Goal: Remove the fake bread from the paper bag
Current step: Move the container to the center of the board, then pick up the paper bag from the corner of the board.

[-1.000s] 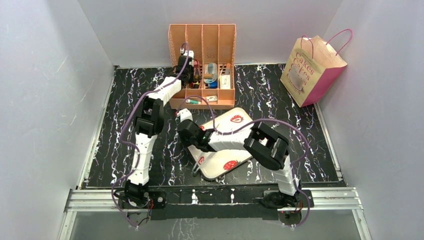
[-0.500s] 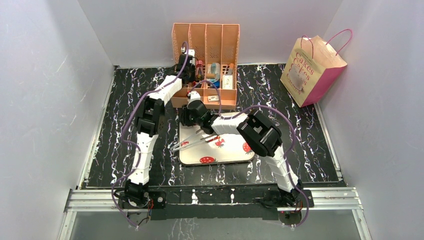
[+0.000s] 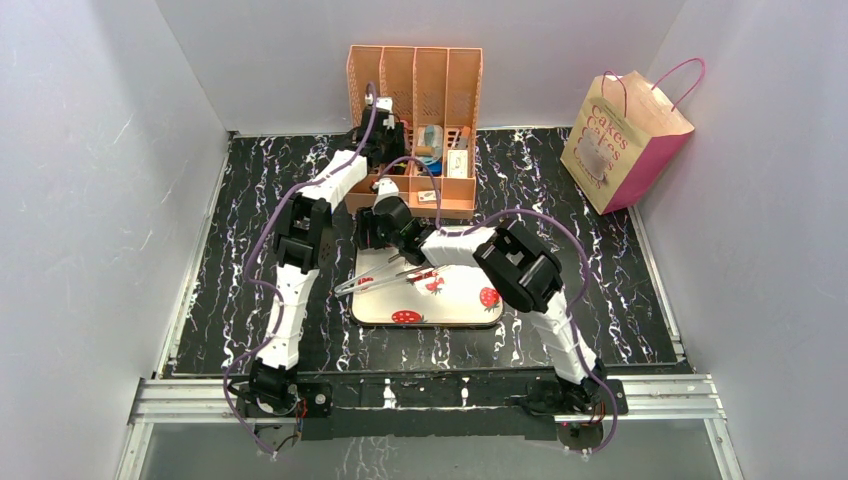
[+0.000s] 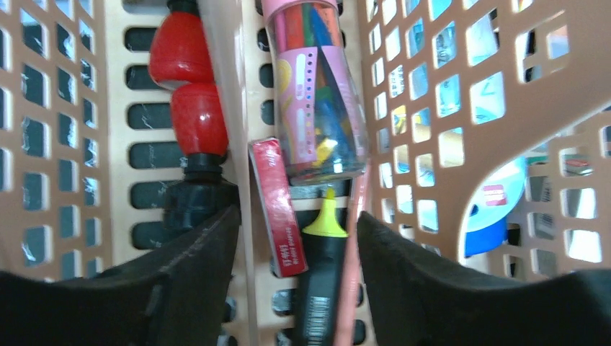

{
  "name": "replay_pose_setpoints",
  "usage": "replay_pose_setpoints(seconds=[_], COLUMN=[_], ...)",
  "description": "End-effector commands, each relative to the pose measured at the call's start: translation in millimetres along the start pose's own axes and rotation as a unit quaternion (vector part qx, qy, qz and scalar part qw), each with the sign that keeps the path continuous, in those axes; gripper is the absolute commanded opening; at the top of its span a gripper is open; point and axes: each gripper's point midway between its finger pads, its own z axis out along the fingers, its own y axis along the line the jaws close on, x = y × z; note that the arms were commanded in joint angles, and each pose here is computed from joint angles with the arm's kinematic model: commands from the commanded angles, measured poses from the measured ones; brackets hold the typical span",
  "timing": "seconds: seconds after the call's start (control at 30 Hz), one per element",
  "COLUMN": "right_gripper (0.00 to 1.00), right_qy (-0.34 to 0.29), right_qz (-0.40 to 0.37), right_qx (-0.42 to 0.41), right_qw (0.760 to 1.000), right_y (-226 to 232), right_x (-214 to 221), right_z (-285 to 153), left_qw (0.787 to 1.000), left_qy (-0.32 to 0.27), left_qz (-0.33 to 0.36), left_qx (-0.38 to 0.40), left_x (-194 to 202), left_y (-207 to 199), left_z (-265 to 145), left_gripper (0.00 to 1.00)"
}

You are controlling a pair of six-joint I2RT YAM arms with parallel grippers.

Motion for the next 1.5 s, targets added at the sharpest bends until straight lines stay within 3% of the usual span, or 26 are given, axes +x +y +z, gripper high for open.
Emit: replay_pose_setpoints(seconds=[0.0, 0.27, 0.57, 0.77, 1.0, 1.13, 1.47], right_gripper=[0.53, 0.55, 0.56, 0.56, 0.56, 0.66, 0.8], right_qy=[-0.034, -0.05, -0.074, -0.075, -0.101, -0.135, -0.166], right_qz=[-0.029, -0.055, -0.067, -0.065, -0.036, -0.013, 0.064], right_qx=[0.03, 0.042, 0.074, 0.119, 0.186, 0.23, 0.316], right_qw=[0.999, 0.996, 0.992, 0.988, 0.977, 0.964, 0.932], right_y=[-1.0, 7.3, 12.1, 0.2, -24.8, -42.5, -82.9], right_x=[-36.1, -51.1, -75.7, -82.0, -93.1, -103.9, -114.6], right_z=[-23.2, -38.9, -68.7, -101.0, -152.2, -187.3, -238.1], left_qw=[0.999, 0.999, 0.996, 0.994, 0.997, 0.998, 0.994], left_qy=[-0.029, -0.046, -0.086, -0.102, -0.08, -0.049, 0.054], left_qz=[-0.009, -0.017, -0.025, -0.02, -0.014, 0.001, 0.085], left_qx=[0.031, 0.016, -0.004, -0.02, -0.002, 0.031, 0.047], left_x=[-29.1, -47.5, -80.5, -97.6, -58.6, -22.5, 73.5], left_y=[-23.5, -16.6, -6.2, 4.3, 10.3, -1.0, -36.6], left_z=[-28.5, -52.4, -96.4, -149.1, -205.7, -229.7, -265.7], left_gripper=[0.66, 0.77, 0.79, 0.8, 0.8, 0.8, 0.79])
